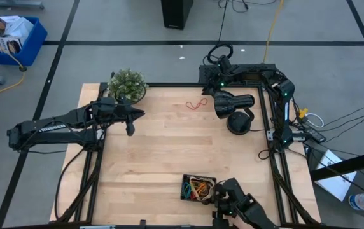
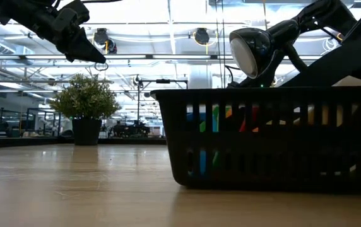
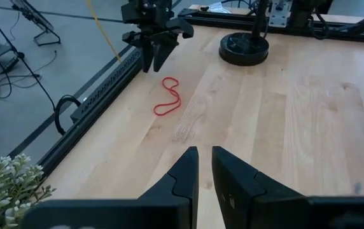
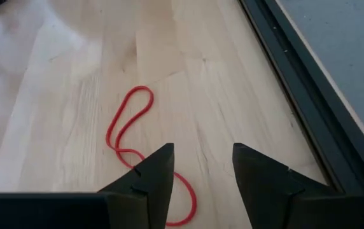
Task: Pick and place rubber bands into bin
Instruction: Put the red rubber band into the black bin
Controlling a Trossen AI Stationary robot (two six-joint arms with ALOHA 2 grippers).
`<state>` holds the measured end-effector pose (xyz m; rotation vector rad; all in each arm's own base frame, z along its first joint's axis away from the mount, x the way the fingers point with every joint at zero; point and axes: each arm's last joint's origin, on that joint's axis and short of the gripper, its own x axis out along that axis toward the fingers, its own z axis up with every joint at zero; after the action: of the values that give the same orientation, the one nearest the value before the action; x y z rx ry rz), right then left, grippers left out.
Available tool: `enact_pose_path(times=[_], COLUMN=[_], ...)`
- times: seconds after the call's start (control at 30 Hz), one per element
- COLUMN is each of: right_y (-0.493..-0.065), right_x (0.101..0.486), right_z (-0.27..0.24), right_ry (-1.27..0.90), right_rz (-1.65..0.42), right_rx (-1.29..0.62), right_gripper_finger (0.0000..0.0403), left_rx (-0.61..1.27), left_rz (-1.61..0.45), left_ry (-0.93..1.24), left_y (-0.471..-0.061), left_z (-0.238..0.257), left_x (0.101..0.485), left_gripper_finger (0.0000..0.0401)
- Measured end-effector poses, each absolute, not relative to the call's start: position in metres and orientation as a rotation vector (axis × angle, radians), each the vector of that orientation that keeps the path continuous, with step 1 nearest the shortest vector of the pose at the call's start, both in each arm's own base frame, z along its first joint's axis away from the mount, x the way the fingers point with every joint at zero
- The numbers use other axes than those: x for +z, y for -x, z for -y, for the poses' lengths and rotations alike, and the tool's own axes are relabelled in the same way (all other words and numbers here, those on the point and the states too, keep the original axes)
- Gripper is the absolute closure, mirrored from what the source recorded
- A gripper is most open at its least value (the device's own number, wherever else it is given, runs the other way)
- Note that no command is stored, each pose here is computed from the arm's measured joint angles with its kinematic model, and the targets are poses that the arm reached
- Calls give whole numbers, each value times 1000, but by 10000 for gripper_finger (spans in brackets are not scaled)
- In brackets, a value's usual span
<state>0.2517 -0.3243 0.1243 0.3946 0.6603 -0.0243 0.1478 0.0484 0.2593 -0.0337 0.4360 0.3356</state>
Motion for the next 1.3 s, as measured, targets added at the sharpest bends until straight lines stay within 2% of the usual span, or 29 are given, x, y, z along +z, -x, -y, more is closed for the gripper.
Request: enact_pose_path(times=[0.13, 0.3, 0.53, 0.77, 1.0, 1.3], right_y=[-252, -254, -258, -256, -266, -279], right_x=[124, 124, 124, 122, 126, 131], right_z=[324, 322, 319, 319, 300, 283], right_ry=[-471, -422, -375, -309, -12, -16], right_rz=[-660, -664, -668, -725, -1009, -1030], right_rx=[-51, -26, -5, -32, -96, -76], right_gripper_finger=[247, 242, 189, 151, 149, 149], left_rx=[336, 350, 371, 359, 359, 357], left_rz=[-433, -415, -399, -412, -415, -417], left_ry=[35, 31, 115, 61, 62, 50], left_y=[-148, -148, -148, -148, -148, -148], left_z=[-48, -49, -49, -49, -49, -49], left_x=[260, 261, 261, 261, 261, 261], left_gripper_finger=[350, 350, 349, 330, 320, 319])
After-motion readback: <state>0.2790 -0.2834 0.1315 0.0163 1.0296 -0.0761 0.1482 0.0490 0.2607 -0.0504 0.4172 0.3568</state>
